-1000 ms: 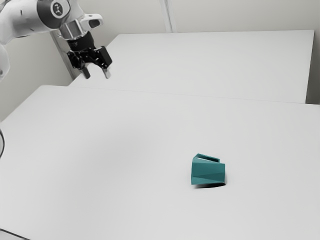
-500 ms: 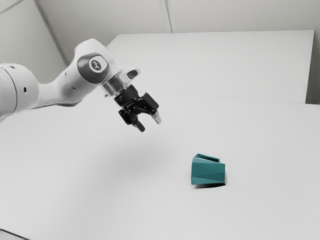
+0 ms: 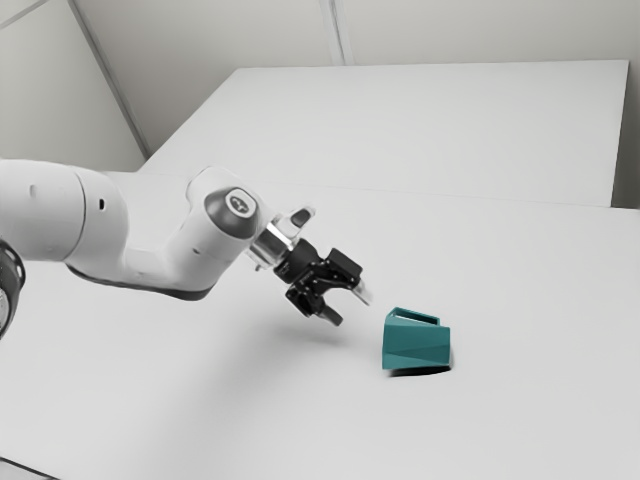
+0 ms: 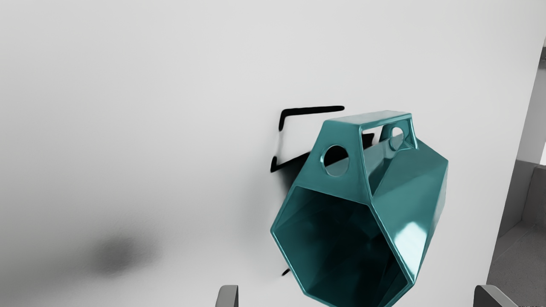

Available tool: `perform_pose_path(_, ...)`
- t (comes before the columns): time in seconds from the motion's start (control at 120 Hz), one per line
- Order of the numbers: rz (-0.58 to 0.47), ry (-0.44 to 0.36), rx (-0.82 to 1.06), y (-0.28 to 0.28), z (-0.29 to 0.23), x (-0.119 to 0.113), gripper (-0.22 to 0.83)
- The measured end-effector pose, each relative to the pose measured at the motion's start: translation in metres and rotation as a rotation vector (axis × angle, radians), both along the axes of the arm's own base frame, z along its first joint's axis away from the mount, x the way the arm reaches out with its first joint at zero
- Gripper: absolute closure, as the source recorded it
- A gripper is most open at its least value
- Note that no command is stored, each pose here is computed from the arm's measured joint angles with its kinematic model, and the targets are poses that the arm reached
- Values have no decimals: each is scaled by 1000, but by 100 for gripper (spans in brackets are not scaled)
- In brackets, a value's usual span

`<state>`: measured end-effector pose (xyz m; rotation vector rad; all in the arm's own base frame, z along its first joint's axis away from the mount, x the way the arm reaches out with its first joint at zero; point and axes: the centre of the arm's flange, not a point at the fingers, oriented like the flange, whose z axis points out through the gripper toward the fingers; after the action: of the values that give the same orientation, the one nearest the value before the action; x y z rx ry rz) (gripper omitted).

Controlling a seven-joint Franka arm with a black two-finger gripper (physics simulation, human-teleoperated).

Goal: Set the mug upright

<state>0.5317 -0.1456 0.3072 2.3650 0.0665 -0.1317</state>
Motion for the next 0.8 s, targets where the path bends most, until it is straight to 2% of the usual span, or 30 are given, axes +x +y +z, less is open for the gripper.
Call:
perform_pose_path(0.158,32,24,-79,-25,-26,-2,0)
perform_pose_path(0.408,10,-12,-141,-60,-25,-4,0)
perform_pose_path(0.583,17,-5,-194,-82,-28,-11,0)
perform_pose_path(0.608,19,-5,-200,-83,-28,-12,3)
perform_pose_path(0.733,14,-33,-217,-86,-23,-8,37)
perform_pose_path(0.8,8,-52,-224,-87,-18,-5,51)
